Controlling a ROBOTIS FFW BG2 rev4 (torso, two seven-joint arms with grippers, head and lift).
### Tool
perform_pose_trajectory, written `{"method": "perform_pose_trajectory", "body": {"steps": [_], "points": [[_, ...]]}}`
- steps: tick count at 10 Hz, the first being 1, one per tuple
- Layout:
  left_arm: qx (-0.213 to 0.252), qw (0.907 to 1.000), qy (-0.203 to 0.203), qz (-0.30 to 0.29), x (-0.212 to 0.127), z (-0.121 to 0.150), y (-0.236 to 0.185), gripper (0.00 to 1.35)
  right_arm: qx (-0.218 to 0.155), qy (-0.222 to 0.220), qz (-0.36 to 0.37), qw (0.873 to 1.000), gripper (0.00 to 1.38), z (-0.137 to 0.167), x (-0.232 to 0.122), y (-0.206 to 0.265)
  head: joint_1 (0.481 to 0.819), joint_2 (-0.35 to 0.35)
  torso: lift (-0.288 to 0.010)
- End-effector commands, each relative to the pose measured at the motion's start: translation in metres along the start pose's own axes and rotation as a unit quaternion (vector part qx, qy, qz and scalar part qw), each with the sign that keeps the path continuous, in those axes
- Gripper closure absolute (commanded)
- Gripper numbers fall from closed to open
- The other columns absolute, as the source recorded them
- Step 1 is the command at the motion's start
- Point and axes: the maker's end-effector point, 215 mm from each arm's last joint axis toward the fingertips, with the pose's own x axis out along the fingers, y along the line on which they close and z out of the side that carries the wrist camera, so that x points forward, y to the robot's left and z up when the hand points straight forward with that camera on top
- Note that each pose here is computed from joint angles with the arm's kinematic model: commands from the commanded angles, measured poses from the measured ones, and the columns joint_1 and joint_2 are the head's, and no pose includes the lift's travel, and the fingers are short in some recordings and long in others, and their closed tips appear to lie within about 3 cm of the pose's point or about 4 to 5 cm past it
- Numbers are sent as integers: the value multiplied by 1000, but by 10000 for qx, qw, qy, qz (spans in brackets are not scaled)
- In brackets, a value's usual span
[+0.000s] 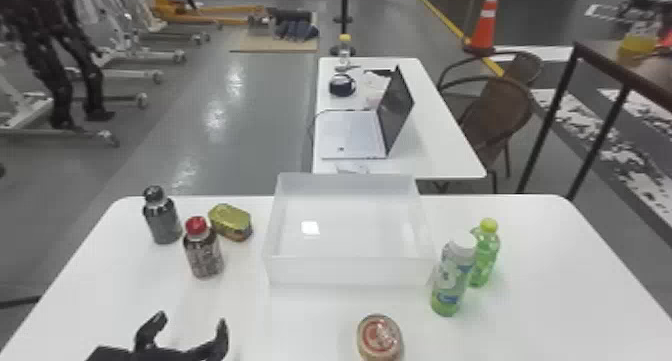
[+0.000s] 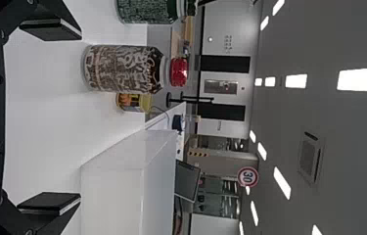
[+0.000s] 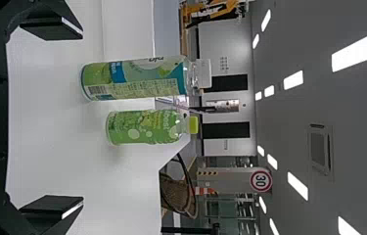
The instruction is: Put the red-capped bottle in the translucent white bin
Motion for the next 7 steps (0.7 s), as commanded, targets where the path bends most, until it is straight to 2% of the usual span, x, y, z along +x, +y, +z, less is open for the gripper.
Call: {"method": "perform_pose_trajectory", "body": {"steps": [1, 3, 7], "points": [[5, 10000, 62, -57, 12, -3, -3, 137, 5, -2, 0, 10000, 105, 0, 0, 0, 549, 0, -100], [51, 10000, 85, 8, 29, -5, -1, 137, 5, -2, -1, 10000, 105, 0, 1, 0, 549, 0, -100], [315, 9985, 10, 450, 59, 4, 29, 137, 1, -70, 25, 10000, 105, 3, 8, 2, 549, 0, -100]]}}
